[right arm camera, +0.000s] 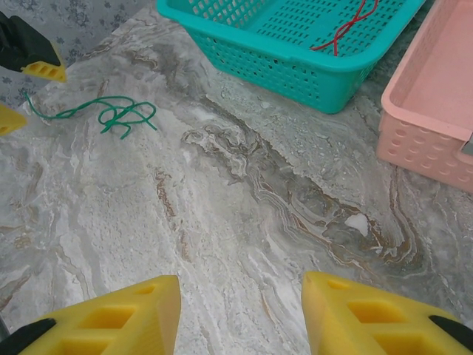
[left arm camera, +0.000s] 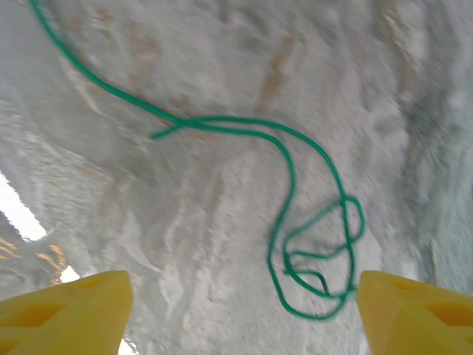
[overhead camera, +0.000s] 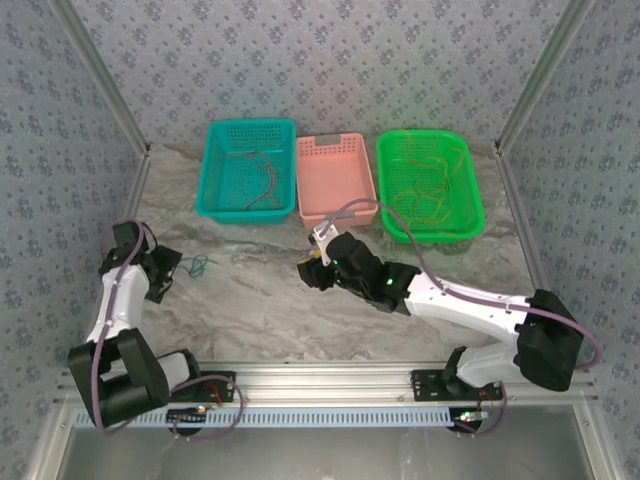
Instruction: Untangle the cables
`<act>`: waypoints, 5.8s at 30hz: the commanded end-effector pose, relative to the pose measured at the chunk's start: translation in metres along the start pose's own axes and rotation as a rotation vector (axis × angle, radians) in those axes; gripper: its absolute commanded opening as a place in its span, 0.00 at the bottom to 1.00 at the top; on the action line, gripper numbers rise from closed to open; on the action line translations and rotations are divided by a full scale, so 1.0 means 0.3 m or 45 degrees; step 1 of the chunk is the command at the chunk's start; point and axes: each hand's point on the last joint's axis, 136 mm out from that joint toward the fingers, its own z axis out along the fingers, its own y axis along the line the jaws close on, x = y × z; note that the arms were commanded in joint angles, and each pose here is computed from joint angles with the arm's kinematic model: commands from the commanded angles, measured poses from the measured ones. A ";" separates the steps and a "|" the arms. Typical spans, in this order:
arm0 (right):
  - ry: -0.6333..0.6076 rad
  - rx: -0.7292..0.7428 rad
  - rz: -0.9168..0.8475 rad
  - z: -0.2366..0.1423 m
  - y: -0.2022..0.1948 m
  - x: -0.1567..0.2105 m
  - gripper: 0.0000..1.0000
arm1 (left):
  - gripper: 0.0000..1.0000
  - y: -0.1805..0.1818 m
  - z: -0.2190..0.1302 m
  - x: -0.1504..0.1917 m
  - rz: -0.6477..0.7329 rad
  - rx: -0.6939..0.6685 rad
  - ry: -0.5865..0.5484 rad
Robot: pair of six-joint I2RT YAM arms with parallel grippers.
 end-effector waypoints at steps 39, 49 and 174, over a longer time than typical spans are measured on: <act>-0.003 0.032 -0.008 0.007 0.016 -0.024 0.46 | 0.62 0.041 0.131 -0.057 -0.545 -0.560 0.095; -0.023 0.038 -0.005 -0.013 0.007 -0.032 0.46 | 0.63 -0.028 0.194 -0.005 -0.371 -0.601 0.116; 0.447 -0.339 0.301 0.182 -0.081 0.100 0.00 | 0.50 -0.451 -0.287 0.763 1.295 0.941 0.090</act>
